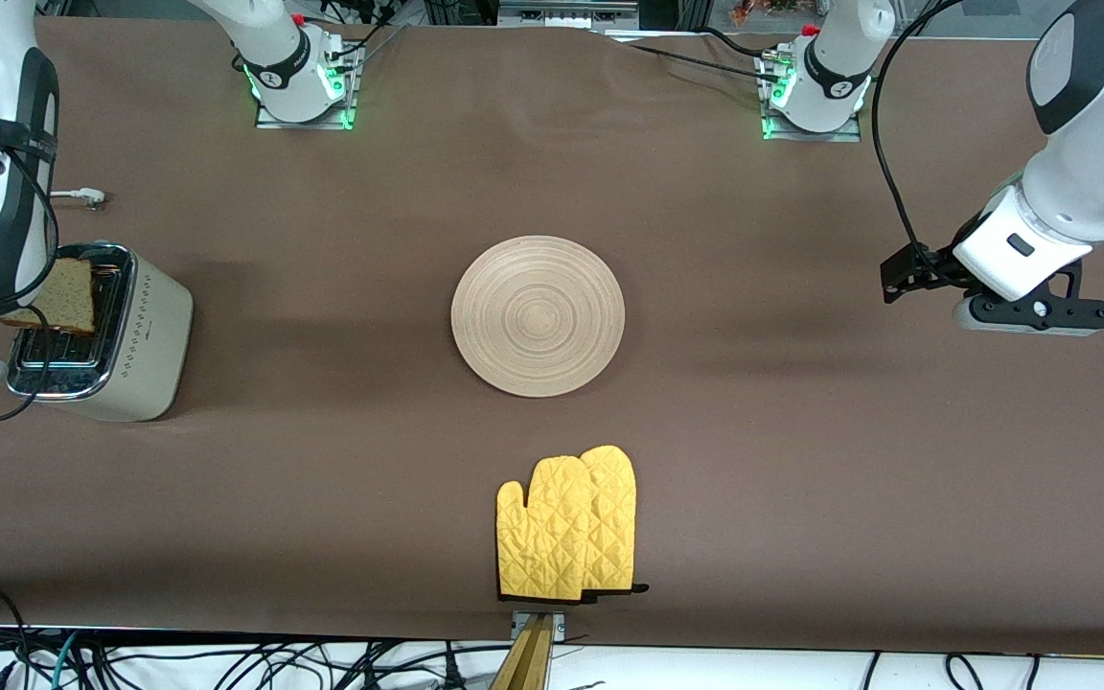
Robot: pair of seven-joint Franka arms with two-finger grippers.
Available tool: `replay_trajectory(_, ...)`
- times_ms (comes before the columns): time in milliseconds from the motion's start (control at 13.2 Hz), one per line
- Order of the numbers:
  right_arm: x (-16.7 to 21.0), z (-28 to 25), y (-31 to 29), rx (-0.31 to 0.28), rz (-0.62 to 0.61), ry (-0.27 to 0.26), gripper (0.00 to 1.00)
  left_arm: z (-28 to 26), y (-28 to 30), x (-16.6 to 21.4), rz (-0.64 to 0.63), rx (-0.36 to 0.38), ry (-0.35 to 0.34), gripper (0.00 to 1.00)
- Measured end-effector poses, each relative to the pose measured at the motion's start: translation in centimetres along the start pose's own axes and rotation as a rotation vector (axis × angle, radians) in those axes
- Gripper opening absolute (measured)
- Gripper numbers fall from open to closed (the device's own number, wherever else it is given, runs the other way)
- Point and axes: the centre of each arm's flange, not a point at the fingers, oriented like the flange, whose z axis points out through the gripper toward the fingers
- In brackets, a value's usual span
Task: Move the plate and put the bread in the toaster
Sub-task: 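Lower the bread into the toaster slot with the right gripper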
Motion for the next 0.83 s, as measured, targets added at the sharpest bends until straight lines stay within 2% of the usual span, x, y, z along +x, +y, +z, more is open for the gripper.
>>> replay_trajectory(378, 0.42, -0.07, -0.36, 0.018, 0.124, 0.021, 0.07, 0.01, 0.03, -0.01, 0.001, 0.000, -0.001, 1.00)
replay_trajectory(832, 0.07, -0.35, 0.49, 0.026, 0.197, 0.032, 0.07, 0.15, 0.92, -0.07, 0.016, 0.000, -0.004, 1.00)
